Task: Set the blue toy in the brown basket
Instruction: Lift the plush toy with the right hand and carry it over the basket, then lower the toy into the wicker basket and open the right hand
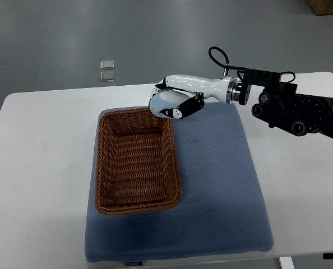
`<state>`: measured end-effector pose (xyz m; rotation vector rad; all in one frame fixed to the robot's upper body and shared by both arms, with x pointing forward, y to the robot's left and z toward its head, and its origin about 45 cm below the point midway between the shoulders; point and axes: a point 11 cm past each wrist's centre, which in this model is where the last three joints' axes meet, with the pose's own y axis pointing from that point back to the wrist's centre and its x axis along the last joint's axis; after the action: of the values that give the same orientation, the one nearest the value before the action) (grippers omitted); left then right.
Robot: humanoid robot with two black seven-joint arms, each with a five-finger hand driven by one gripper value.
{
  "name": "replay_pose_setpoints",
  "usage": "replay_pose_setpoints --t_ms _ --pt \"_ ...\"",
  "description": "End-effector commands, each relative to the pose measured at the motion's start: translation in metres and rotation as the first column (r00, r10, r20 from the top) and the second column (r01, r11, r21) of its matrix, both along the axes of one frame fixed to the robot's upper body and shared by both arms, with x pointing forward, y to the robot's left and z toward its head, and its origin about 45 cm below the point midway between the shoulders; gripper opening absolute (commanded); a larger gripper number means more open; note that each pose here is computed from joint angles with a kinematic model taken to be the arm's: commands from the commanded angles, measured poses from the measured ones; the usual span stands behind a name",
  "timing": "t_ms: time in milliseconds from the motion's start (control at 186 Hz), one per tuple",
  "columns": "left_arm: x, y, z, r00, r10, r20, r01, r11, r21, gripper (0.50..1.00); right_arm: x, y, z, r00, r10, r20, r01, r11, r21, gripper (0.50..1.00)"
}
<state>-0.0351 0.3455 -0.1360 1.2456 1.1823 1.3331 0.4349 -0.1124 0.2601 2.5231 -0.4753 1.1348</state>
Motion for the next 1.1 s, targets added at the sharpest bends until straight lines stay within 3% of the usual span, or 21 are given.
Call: replay_pose_setpoints --t_ms 0,258,462,500,645,731,849,1021,1096 --pt "0.000 0.000 0.000 1.000 0.000 0.001 0.000 1.000 0.000 1.000 -0.011 0.018 0.001 0.998 0.058 -0.009 -0.058 0.998 0.010 0.500" --pt "-0.001 0.000 0.000 1.000 0.000 -0.001 0.000 1.000 0.000 1.000 -0.046 0.089 -0.023 0.979 0.202 -0.043 -0.202 0.979 0.002 0.500" --pt "0.000 0.000 0.000 1.000 0.000 0.001 0.000 1.000 0.000 1.000 -0.055 0.098 -0.056 0.984 0.156 -0.081 -0.159 0.987 -0.037 0.500" --pt "0.000 0.000 0.000 1.000 0.000 0.001 0.000 1.000 0.000 1.000 -0.053 0.095 -0.060 0.986 0.143 -0.085 -0.146 0.988 -0.041 0.541" --pt "-0.001 0.000 0.000 1.000 0.000 -0.001 0.000 1.000 0.000 1.000 -0.058 0.091 -0.072 0.985 0.131 -0.112 -0.136 0.990 -0.039 0.592" --pt "-0.001 0.000 0.000 1.000 0.000 -0.001 0.000 1.000 0.001 1.000 -0.060 0.090 -0.076 0.984 0.128 -0.121 -0.134 0.990 -0.035 0.697" --pt "0.000 0.000 0.000 1.000 0.000 0.001 0.000 1.000 0.000 1.000 -0.061 0.090 -0.077 0.984 0.127 -0.127 -0.133 0.991 -0.034 0.727" --pt "0.000 0.000 0.000 1.000 0.000 0.001 0.000 1.000 0.000 1.000 -0.056 0.089 -0.071 0.986 0.107 -0.129 -0.108 0.994 -0.004 0.854" --pt "-0.001 0.000 0.000 1.000 0.000 -0.001 0.000 1.000 0.000 1.000 -0.052 0.088 -0.065 0.988 0.095 -0.123 -0.094 0.995 0.013 0.866"
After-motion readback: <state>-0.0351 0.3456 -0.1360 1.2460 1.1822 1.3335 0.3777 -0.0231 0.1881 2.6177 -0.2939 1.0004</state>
